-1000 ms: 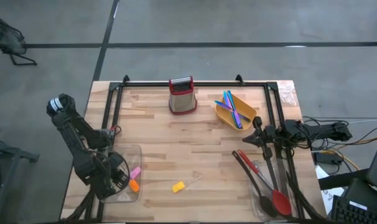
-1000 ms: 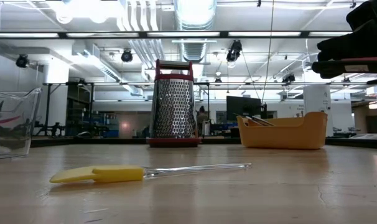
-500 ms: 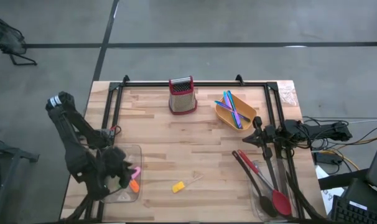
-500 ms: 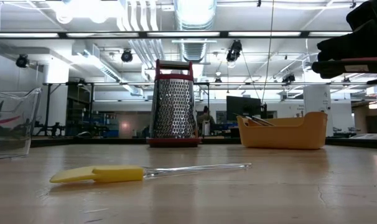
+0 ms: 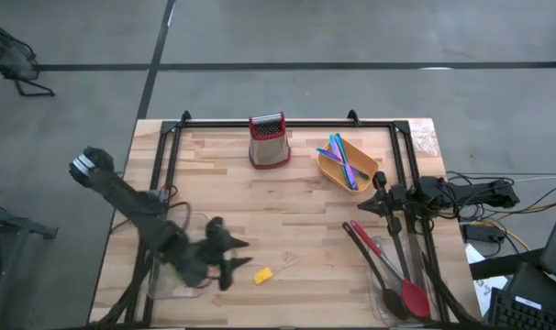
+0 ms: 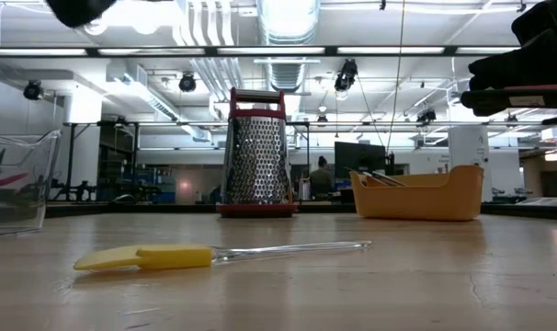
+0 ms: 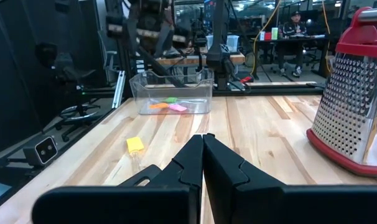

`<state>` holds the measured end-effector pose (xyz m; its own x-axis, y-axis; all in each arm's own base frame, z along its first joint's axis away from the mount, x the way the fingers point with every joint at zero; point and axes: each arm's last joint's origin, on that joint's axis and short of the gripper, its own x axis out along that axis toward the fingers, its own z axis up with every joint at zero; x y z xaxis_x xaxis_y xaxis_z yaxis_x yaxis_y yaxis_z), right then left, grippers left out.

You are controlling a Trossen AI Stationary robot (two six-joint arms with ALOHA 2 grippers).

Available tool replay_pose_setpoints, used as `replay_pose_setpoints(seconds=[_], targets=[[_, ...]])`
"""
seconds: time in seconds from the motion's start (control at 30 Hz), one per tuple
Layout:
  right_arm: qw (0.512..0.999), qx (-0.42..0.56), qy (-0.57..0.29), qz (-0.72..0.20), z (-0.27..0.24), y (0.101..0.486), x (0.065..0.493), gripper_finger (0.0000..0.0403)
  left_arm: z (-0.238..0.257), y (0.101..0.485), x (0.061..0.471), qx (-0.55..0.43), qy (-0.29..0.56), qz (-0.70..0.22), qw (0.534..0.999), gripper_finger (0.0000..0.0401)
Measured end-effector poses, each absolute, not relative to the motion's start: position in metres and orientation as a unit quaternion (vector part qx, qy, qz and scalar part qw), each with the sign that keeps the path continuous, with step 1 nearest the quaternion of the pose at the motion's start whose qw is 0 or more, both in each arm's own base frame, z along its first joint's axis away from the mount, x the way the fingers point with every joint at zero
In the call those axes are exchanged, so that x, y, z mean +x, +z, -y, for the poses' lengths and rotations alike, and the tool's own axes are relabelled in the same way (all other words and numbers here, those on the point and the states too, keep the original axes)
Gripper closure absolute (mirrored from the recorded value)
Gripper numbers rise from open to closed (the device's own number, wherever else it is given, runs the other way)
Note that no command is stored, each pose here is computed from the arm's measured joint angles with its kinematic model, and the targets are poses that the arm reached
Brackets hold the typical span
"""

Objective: Pick & Place Kitchen Items
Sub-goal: Put the yellow spatula into the left transparent bin

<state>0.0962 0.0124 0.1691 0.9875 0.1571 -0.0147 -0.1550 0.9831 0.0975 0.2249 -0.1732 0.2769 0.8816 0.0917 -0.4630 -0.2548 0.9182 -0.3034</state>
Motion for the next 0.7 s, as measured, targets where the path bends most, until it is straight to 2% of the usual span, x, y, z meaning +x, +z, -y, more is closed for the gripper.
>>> replay_pose_setpoints(seconds=[0.23, 0.4, 0.7], targets=[[0.996, 0.048, 0.078, -0.011, -0.012, 0.169, 0.096, 0.0394, 0.172, 0.223, 0.262, -0.171, 0.081, -0.331, 0.924, 0.0199], [0.996, 0.048, 0.078, -0.011, -0.012, 0.169, 0.096, 0.0394, 0.185, 0.192, 0.280, -0.155, 0.055, -0.357, 0.919, 0.0199], [0.996, 0.048, 0.078, -0.011, -0.012, 0.169, 0.096, 0.0394, 0.197, 0.151, 0.297, -0.160, 0.059, -0.393, 0.903, 0.0199]])
